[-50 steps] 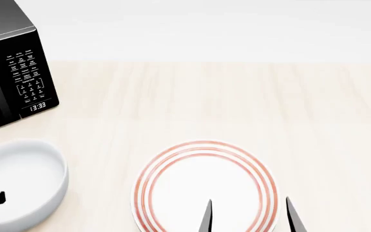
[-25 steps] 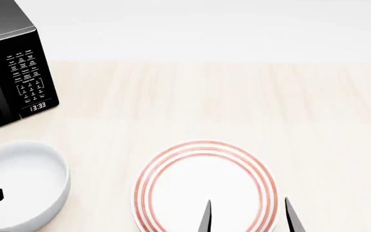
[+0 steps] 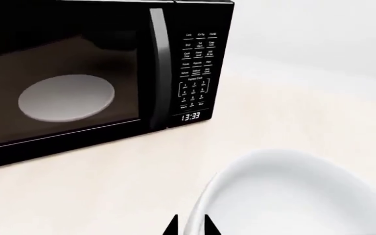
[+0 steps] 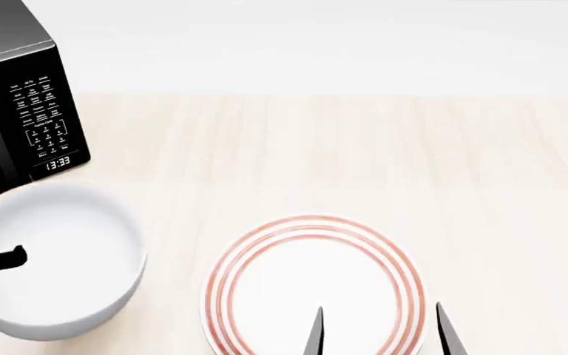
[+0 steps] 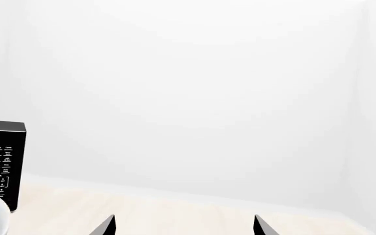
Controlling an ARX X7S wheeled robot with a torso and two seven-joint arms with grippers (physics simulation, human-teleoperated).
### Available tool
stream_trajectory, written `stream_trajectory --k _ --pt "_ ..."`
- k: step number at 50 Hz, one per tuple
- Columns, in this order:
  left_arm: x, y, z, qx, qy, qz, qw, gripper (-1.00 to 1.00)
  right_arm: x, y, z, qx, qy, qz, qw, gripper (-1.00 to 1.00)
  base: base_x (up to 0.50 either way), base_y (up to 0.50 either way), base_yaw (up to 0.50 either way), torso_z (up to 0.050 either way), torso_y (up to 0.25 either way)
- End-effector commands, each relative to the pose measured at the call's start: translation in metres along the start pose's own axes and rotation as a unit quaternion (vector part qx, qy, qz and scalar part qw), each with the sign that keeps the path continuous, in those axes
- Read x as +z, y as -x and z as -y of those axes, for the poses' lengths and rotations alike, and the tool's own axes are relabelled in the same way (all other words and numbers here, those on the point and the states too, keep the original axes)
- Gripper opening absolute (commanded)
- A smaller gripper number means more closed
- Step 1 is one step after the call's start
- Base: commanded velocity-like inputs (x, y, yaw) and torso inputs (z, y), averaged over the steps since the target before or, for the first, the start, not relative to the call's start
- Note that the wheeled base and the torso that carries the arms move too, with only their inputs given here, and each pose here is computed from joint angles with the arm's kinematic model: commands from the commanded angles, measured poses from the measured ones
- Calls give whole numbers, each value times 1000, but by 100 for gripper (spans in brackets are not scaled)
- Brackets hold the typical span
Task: Pick up the white bowl and put it on the plate.
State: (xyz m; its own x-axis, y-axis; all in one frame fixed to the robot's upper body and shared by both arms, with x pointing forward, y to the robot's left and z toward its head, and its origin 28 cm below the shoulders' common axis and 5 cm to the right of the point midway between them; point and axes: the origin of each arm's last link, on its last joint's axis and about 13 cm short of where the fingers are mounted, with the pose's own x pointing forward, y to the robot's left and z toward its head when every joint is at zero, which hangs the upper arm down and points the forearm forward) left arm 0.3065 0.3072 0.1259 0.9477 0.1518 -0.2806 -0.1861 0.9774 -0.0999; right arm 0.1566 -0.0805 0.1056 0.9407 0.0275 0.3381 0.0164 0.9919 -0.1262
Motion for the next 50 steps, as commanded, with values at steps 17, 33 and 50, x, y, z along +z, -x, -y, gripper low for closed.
stream_trajectory --k 17,33,50 --pt "40 17 57 -83 19 28 996 -100 -2 -3 3 -2 2 4 1000 100 0 0 0 0 0" --pt "60 14 99 -142 6 31 989 -100 -2 -4 4 -3 1 4 1000 100 0 0 0 0 1" --pt "76 1 129 -177 18 33 983 -100 -4 -4 3 -1 2 1 1000 100 0 0 0 0 1"
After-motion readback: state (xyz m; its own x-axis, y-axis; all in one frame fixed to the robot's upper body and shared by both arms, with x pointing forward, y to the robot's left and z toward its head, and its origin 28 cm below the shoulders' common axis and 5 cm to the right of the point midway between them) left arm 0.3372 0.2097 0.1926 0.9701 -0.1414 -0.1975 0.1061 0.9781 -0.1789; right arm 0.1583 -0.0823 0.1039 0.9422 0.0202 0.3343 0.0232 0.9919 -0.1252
